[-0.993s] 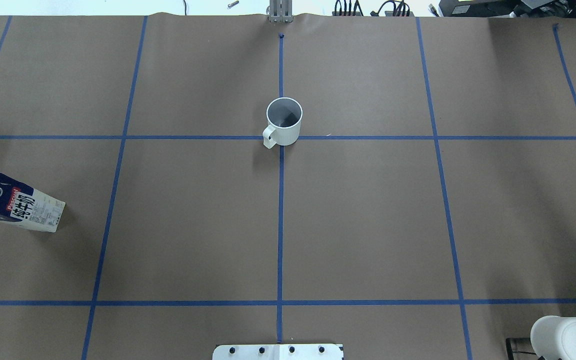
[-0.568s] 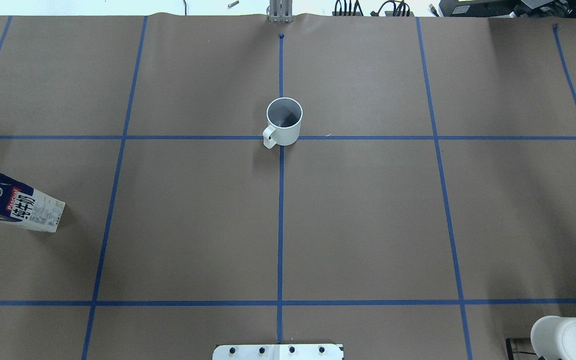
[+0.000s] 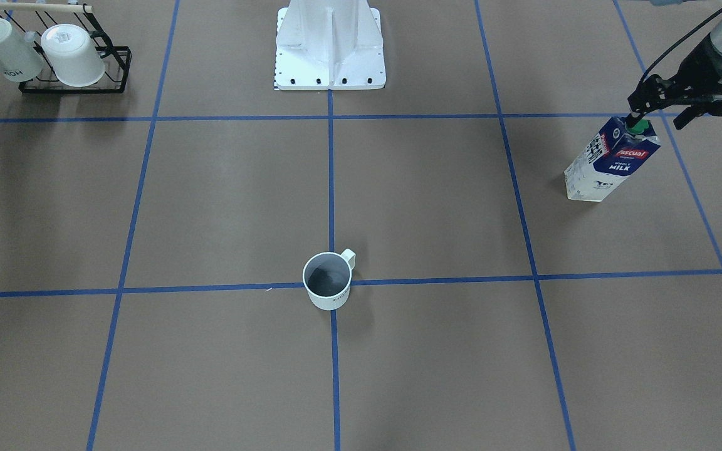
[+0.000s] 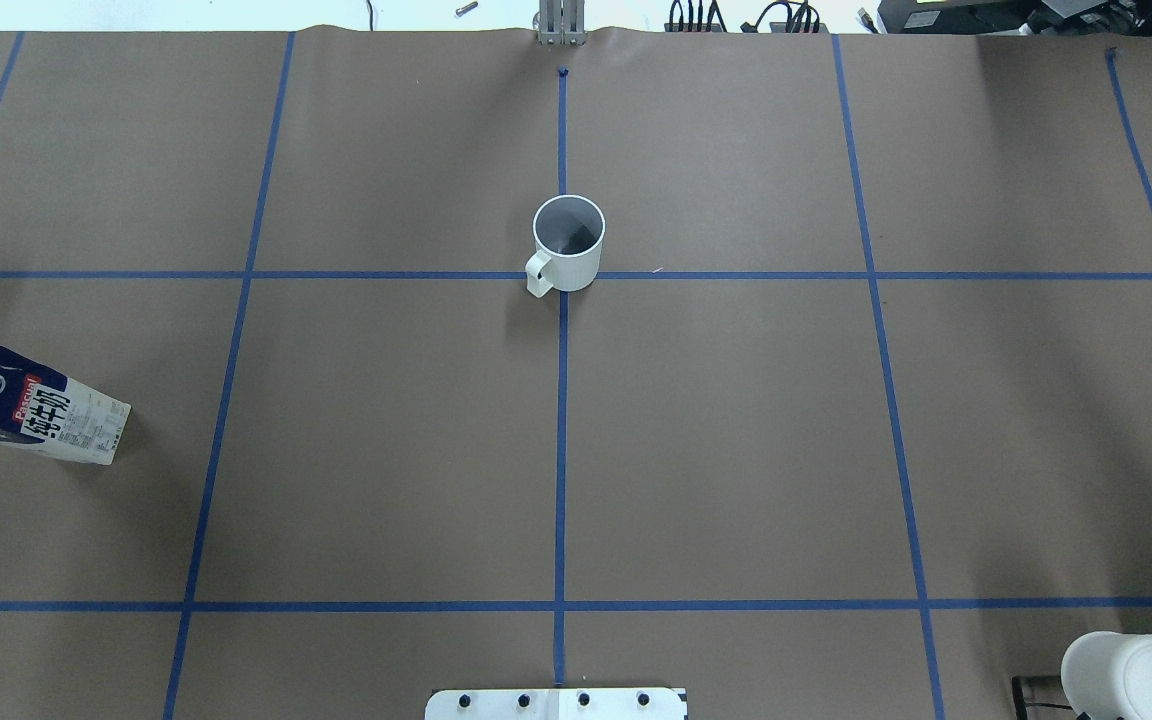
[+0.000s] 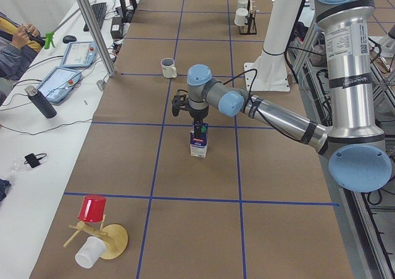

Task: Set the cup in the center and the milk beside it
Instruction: 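Lower the left gripper onto the milk carton and grasp it, then carry the milk carton beside the mug and set it down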

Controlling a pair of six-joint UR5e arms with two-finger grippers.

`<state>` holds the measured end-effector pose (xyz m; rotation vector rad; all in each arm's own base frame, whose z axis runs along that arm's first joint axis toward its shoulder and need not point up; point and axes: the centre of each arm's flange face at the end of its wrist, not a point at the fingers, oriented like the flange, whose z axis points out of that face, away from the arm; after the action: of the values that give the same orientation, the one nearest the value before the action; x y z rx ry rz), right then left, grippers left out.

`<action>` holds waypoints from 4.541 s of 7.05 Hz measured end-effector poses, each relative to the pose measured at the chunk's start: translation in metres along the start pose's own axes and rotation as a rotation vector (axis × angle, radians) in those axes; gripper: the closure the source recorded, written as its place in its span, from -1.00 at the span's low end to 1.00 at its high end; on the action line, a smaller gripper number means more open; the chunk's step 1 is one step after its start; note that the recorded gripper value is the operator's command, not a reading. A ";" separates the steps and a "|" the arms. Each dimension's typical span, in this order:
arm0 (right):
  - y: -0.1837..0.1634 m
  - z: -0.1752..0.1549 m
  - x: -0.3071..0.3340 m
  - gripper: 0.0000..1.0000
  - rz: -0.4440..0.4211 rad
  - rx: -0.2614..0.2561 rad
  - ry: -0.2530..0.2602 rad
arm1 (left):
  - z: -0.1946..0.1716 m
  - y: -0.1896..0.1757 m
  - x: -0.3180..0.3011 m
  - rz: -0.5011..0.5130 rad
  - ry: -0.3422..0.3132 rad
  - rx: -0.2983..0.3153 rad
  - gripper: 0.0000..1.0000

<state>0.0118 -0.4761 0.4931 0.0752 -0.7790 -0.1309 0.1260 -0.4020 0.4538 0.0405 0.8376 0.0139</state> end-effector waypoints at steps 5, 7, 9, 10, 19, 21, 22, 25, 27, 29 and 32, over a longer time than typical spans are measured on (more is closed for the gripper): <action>0.002 0.003 0.002 -1.00 0.005 -0.006 0.000 | 0.029 -0.004 0.004 -0.005 -0.017 0.019 -0.96; 0.003 0.004 0.003 -1.00 0.005 -0.007 0.000 | 0.034 -0.010 0.006 -0.006 -0.014 0.021 -0.96; 0.003 0.005 0.003 -1.00 0.005 -0.009 0.000 | 0.037 -0.013 0.007 -0.006 -0.012 0.019 -0.96; 0.003 0.005 0.003 -1.00 0.005 -0.010 0.000 | 0.039 -0.015 0.008 -0.006 -0.011 0.016 -0.93; 0.002 0.003 0.000 -1.00 0.000 -0.006 0.000 | 0.040 -0.020 0.024 0.006 0.002 0.011 0.47; 0.002 0.003 0.000 -1.00 -0.001 -0.005 0.000 | 0.014 -0.055 0.073 -0.031 0.014 0.034 0.47; 0.002 0.003 0.000 -1.00 0.000 -0.005 0.000 | -0.007 -0.092 0.122 -0.068 -0.002 0.031 0.47; 0.002 0.003 0.000 -1.00 0.000 -0.005 0.000 | -0.033 -0.216 0.280 -0.193 -0.030 0.040 0.47; 0.001 0.002 -0.001 -1.00 -0.005 -0.003 0.001 | -0.004 -0.279 0.365 -0.212 0.006 0.042 0.47; 0.000 0.001 -0.001 -1.00 -0.014 0.000 0.009 | 0.016 -0.307 0.418 -0.191 0.020 0.031 0.47; 0.001 0.001 -0.001 -1.00 -0.014 0.000 0.012 | 0.044 -0.299 0.451 -0.179 0.043 0.012 0.43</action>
<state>0.0101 -0.4748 0.4931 0.0817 -0.7668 -0.1431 0.4596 -0.6896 0.1356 -0.0229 0.8818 -0.1589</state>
